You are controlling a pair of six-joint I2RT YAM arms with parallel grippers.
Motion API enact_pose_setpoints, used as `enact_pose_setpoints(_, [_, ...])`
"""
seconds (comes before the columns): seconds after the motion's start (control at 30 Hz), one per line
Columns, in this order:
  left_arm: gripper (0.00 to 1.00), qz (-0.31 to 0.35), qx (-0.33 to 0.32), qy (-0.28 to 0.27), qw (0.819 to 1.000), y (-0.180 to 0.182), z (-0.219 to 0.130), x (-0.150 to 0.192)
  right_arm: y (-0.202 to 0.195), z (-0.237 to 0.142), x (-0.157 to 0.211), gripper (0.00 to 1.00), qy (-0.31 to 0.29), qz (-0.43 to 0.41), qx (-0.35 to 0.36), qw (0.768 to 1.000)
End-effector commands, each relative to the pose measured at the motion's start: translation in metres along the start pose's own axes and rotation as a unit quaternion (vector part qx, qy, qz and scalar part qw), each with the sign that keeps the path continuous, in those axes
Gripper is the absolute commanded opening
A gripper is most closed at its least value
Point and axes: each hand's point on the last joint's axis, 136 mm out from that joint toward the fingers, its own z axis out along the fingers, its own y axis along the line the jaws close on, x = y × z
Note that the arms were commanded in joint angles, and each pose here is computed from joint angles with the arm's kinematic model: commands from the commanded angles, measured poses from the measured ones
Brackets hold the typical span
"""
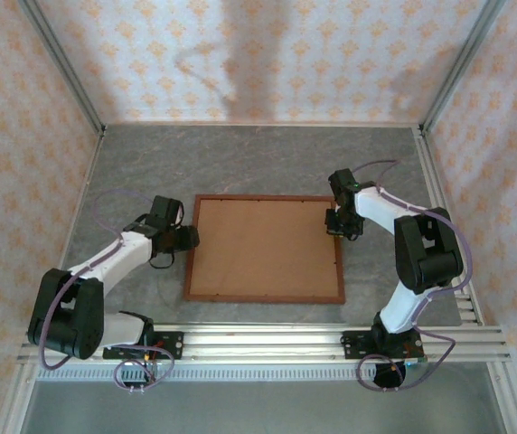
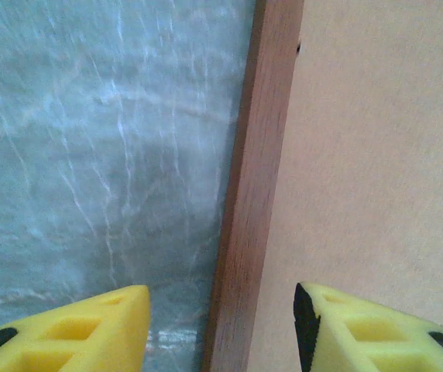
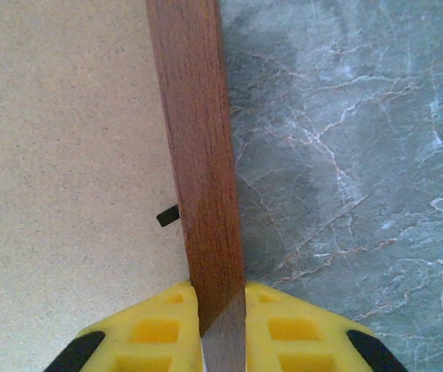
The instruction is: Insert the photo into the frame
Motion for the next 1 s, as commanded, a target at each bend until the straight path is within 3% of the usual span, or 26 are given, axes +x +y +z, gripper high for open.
enact_pose_setpoints(0.0, [0.53,0.010,-0.045,-0.024,0.999,0.006,-0.004,-0.030,-0.010,-0.001,-0.011,0.16,-0.017,-0.006,0.035,0.999])
enact_pose_setpoints(0.43, [0.37,0.028,-0.088,0.018,0.996,0.002,0.028,-0.064,-0.006,0.001,-0.016,0.16,-0.022,-0.010,0.027,0.999])
enact_pose_setpoints(0.73, [0.33,0.034,-0.074,0.042,0.996,-0.008,0.055,-0.067,-0.004,0.004,-0.014,0.16,-0.018,-0.010,0.019,1.000])
enact_pose_setpoints(0.97, [0.33,0.037,-0.063,0.064,0.995,-0.010,0.066,-0.050,-0.004,0.005,-0.012,0.16,-0.015,-0.012,0.019,1.000])
